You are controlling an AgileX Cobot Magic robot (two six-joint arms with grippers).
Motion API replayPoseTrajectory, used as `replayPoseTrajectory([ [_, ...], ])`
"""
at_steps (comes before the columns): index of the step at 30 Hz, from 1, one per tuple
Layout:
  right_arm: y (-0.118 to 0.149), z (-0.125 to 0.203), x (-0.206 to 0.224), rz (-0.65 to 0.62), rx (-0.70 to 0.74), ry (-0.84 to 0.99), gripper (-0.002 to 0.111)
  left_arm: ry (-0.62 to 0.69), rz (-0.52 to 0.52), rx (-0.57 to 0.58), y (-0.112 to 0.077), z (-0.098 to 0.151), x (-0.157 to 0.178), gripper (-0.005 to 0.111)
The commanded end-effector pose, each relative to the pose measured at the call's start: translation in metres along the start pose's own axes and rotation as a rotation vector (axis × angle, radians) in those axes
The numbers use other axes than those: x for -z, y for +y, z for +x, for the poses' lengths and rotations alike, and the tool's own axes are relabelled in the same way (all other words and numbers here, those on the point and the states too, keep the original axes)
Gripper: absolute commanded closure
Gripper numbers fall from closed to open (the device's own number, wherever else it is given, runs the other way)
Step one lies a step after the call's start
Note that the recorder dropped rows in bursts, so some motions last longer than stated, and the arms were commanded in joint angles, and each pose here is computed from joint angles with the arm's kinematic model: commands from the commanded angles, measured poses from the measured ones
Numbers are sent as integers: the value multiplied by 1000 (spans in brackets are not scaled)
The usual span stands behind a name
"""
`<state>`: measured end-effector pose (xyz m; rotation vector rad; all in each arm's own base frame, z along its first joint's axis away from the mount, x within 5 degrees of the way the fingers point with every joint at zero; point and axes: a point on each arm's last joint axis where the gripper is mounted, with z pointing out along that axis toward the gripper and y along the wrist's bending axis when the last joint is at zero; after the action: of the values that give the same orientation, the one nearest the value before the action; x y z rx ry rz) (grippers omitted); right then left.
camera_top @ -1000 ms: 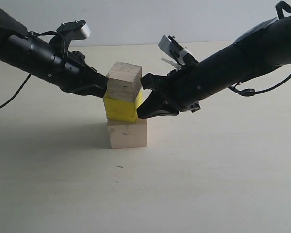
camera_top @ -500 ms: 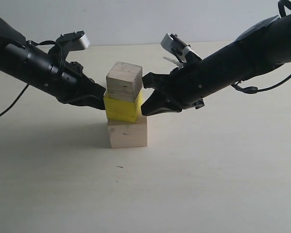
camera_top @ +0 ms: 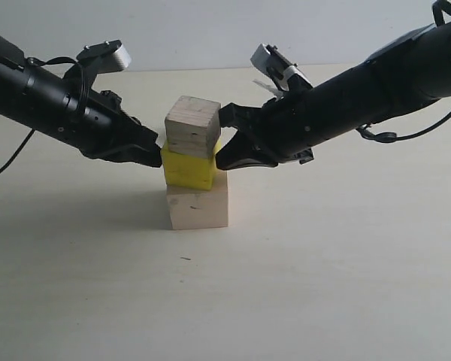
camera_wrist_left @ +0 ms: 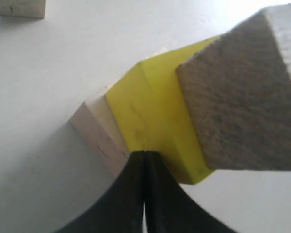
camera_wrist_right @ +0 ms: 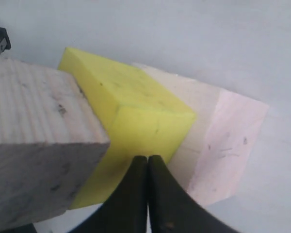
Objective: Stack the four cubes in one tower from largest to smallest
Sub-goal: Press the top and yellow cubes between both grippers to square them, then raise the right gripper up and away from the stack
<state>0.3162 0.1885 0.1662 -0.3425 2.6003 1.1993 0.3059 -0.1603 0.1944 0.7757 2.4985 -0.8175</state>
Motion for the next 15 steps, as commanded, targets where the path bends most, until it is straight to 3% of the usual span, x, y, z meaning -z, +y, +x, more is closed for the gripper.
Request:
replayPoseTrajectory([
  [1,1,-4,3,18,20,-36,108,-10,13,13,-2,0,2,107],
  [15,4,-7,3,-13,37,-74,108,-2,42,-2,-10,1,-1,107],
])
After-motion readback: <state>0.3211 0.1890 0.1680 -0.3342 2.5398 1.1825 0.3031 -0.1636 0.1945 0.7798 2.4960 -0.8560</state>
